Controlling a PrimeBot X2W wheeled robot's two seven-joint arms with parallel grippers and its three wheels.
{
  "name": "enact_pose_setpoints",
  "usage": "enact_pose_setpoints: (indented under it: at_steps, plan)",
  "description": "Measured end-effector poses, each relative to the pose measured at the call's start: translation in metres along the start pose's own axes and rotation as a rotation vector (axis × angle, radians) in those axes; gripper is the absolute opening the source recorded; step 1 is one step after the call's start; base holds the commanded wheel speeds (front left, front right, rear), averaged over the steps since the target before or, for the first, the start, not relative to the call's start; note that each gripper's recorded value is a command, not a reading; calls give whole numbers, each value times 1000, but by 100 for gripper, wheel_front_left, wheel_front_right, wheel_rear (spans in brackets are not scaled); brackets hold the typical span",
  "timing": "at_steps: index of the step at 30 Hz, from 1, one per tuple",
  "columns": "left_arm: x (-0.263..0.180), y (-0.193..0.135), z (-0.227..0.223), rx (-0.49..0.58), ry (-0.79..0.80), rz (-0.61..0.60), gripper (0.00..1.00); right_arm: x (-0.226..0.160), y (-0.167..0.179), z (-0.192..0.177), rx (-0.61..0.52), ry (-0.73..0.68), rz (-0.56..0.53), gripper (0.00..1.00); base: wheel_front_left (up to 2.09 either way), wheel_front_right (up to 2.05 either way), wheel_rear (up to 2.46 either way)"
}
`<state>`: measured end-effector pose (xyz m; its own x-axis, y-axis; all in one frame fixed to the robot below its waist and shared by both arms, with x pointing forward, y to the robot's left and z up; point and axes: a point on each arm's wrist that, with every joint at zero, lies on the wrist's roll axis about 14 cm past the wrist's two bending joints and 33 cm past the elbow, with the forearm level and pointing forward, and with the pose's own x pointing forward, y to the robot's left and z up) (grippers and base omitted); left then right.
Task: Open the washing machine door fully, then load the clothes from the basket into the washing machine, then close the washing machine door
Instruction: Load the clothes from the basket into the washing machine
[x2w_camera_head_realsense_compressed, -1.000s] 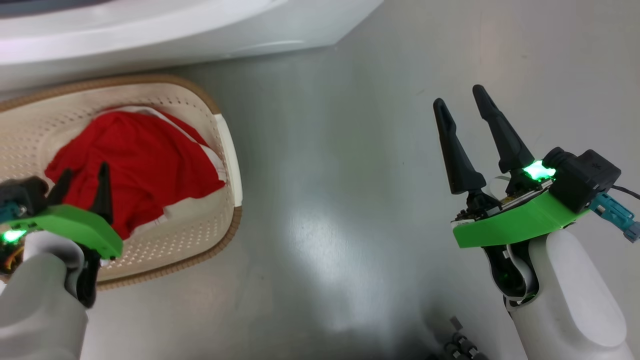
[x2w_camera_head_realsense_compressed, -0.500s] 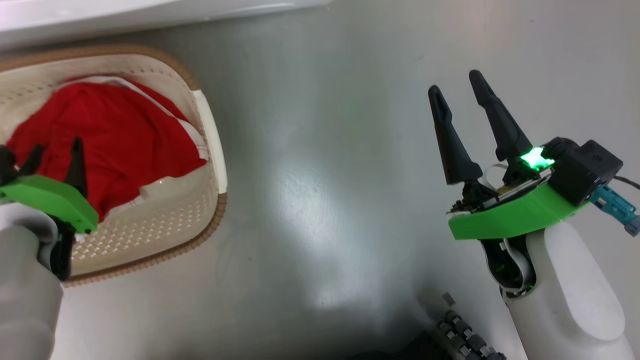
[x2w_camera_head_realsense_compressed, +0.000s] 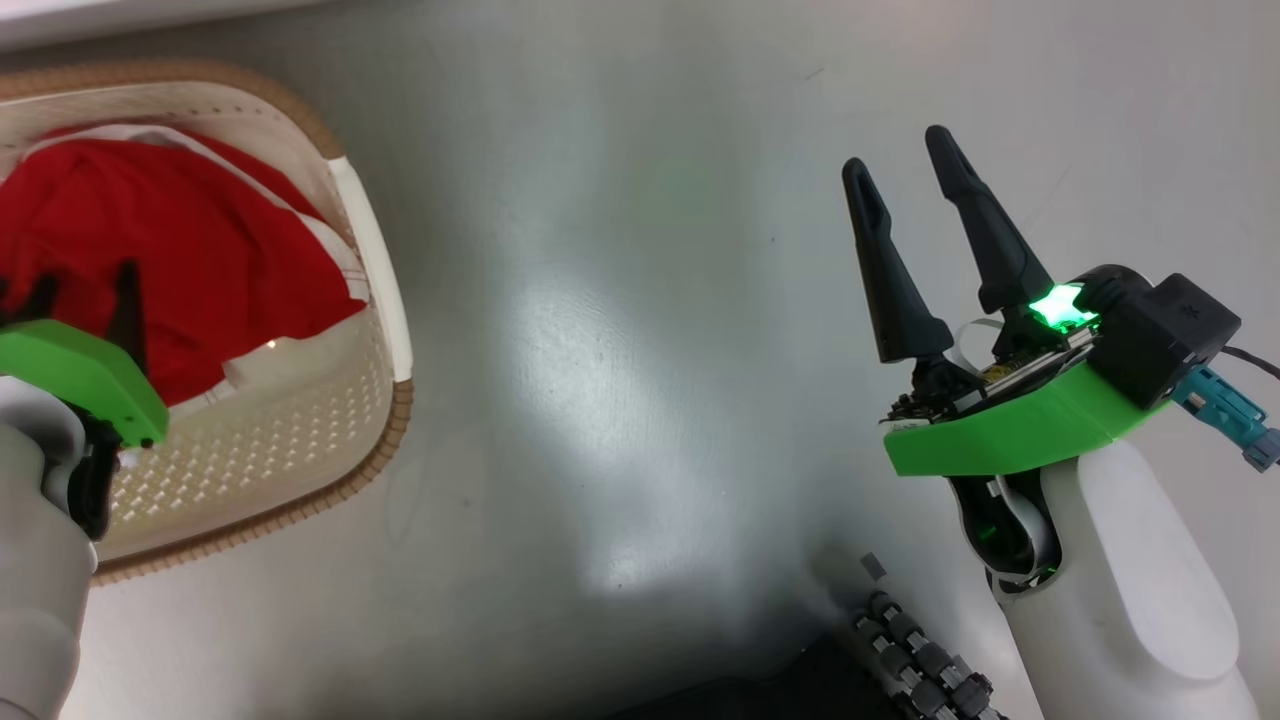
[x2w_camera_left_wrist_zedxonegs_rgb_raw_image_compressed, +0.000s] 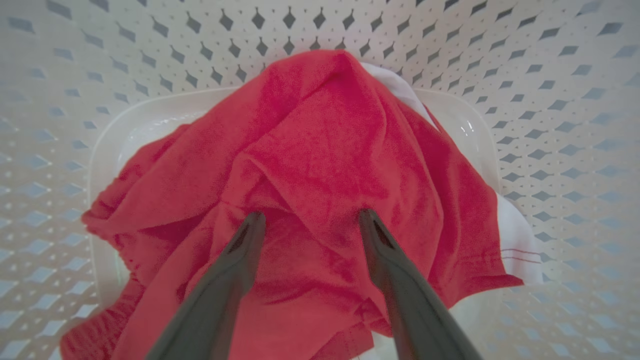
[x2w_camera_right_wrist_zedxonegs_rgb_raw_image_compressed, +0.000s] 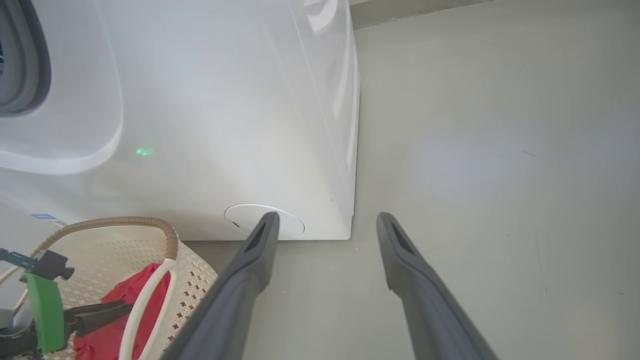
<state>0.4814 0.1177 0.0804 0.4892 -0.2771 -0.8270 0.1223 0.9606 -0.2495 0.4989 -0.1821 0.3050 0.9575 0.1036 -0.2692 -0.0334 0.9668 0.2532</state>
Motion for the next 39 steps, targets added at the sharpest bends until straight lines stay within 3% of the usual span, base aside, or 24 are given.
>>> enact_pose_setpoints:
  at_steps: [8,19,27,28,33,34,39]
  plan:
    - [5,2,-21,-4,106,1,100,-1,-3,-5,-6,13,-9,100,0,0,0]
    - [17,9,-14,3,83,12,100,-1,-6,-16,-4,35,-14,100,0,0,0]
    - [17,0,-31,9,186,-12,100,-1,-6,-16,-2,35,-18,100,0,0,0]
    - [17,-1,-32,10,199,-16,97,-1,-6,-16,-2,35,-18,100,0,0,0]
    - [17,-4,-31,11,206,-29,33,-1,-5,-16,-1,35,-17,100,0,0,0]
    - [17,-4,-30,12,200,-31,0,-1,-5,-16,-1,35,-17,100,0,0,0]
    - [16,-4,-27,19,184,-37,0,-1,-4,-15,0,34,-15,100,0,0,0]
